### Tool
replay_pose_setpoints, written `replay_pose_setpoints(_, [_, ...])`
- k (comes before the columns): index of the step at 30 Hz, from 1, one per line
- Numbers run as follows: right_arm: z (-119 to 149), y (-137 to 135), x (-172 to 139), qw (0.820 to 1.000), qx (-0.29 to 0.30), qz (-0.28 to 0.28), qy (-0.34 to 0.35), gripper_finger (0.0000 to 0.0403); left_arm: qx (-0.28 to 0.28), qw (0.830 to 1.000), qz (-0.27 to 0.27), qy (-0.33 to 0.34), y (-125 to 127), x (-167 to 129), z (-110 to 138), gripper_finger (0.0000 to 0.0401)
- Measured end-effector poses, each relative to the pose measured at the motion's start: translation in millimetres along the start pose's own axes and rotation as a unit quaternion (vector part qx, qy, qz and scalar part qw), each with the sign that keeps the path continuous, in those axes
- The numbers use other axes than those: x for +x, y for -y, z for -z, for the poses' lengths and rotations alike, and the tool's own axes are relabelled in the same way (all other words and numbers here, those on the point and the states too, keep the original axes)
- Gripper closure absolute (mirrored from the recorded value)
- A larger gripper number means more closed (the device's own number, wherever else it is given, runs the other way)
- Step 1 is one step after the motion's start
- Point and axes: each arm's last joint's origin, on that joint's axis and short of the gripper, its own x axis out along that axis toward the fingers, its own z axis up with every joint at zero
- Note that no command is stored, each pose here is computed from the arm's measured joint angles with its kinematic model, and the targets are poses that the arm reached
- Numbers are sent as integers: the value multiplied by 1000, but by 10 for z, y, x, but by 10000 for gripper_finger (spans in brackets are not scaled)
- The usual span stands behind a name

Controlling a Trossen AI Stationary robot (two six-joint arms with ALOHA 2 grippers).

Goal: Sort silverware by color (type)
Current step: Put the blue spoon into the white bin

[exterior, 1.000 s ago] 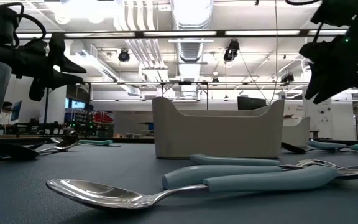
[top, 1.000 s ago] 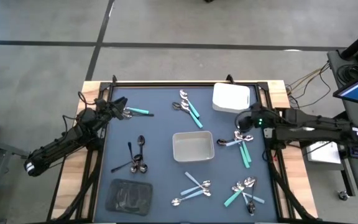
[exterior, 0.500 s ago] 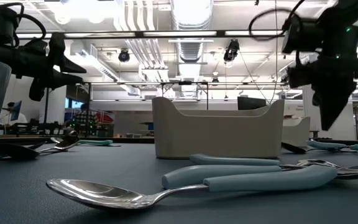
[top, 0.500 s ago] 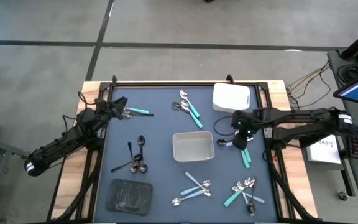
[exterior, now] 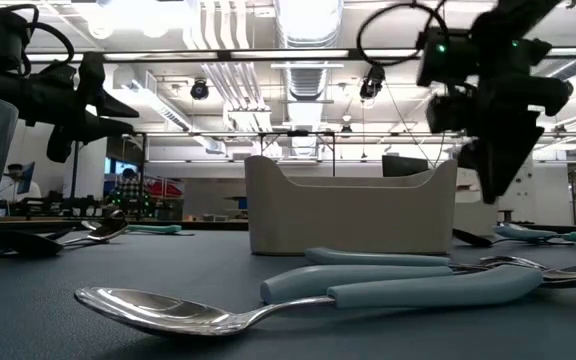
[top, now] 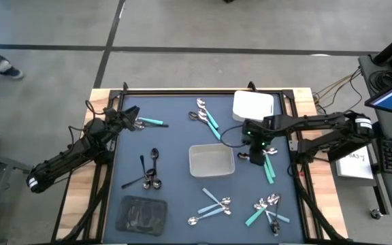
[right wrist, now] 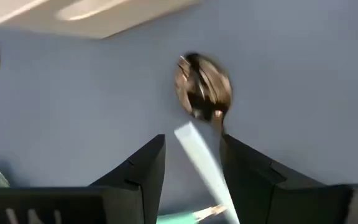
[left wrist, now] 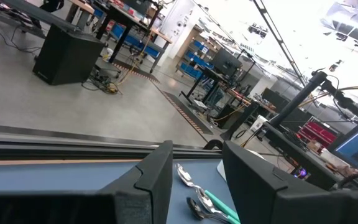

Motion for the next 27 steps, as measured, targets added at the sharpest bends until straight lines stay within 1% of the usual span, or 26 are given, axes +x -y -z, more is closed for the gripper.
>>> replay_pose_setpoints(3, [-67, -41, 24, 992, -126, -1, -8, 259, 0, 1000, 0, 0, 0, 0, 0, 278])
replay_pose_setpoints(5, [-78, -58, 71, 984, -176, -4, -19, 259, 0, 1000, 0, 0, 0, 0, 0, 278])
replay_pose_setpoints(6, [-75, -59, 96, 982, -188, -6, -27, 259, 0, 1000, 0, 0, -1, 0, 1, 278])
replay_pose_setpoints(10, [-45, -32, 202, 978, -193, -13, -73, 259, 0, 1000, 0, 0, 0, 0, 0, 278])
replay_pose_setpoints(16, [-49, 31, 338, 973, -196, 26, -116, 259, 0, 1000, 0, 0, 0, 0, 0, 278])
replay_pose_setpoints(20, [-45, 56, 431, 968, -208, 20, -139, 259, 0, 1000, 0, 0, 0, 0, 0, 278])
replay_pose_setpoints(23, [-43, 75, 499, 966, -205, 17, -155, 262, 0, 1000, 0, 0, 0, 0, 0, 278])
replay_pose_setpoints(27, [-49, 90, 555, 966, -198, 16, -167, 278, 0, 1000, 0, 0, -1, 0, 1, 278])
